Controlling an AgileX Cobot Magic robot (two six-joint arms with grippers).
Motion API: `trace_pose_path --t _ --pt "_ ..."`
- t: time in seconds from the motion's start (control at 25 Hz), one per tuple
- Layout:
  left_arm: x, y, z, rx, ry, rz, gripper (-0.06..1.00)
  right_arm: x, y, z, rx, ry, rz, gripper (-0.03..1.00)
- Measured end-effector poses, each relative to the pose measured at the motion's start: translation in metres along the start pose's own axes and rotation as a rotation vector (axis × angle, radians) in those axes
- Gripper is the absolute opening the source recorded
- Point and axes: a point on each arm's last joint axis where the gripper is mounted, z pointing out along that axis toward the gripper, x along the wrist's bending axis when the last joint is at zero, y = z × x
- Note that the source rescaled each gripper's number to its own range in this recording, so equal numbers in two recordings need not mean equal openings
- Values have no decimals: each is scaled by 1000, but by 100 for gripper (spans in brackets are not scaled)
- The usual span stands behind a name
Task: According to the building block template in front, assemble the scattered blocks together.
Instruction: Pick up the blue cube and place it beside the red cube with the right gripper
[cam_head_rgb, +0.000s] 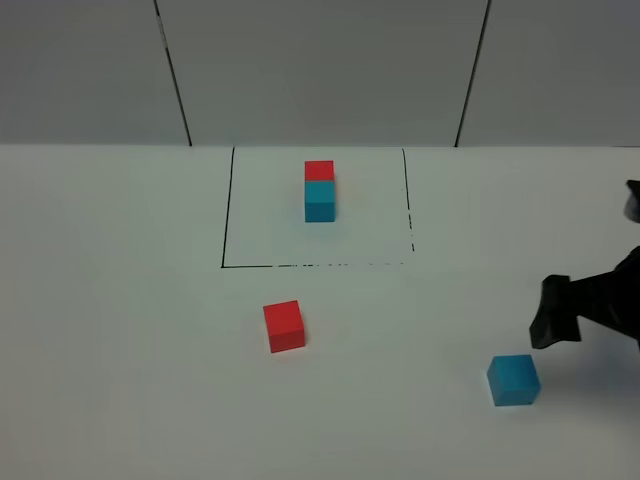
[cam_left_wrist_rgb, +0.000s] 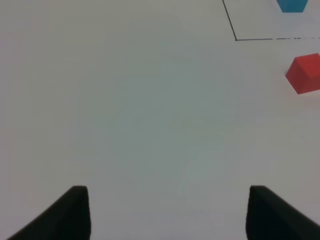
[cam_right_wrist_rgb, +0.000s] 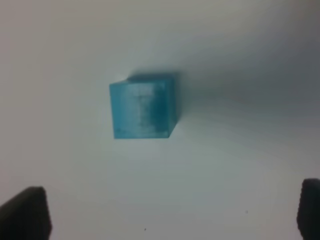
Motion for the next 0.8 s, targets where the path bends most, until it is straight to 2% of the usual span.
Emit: trace_pose_path --t 0.08,0.36,0.8 --pt "0 0 0 0 0 0 40 7 4 21 45 -38 -40 99" --pt "0 0 0 0 1 0 40 38 7 69 73 -149 -131 99" --pt "0 0 0 0 2 1 40 40 17 112 105 -165 -126 99"
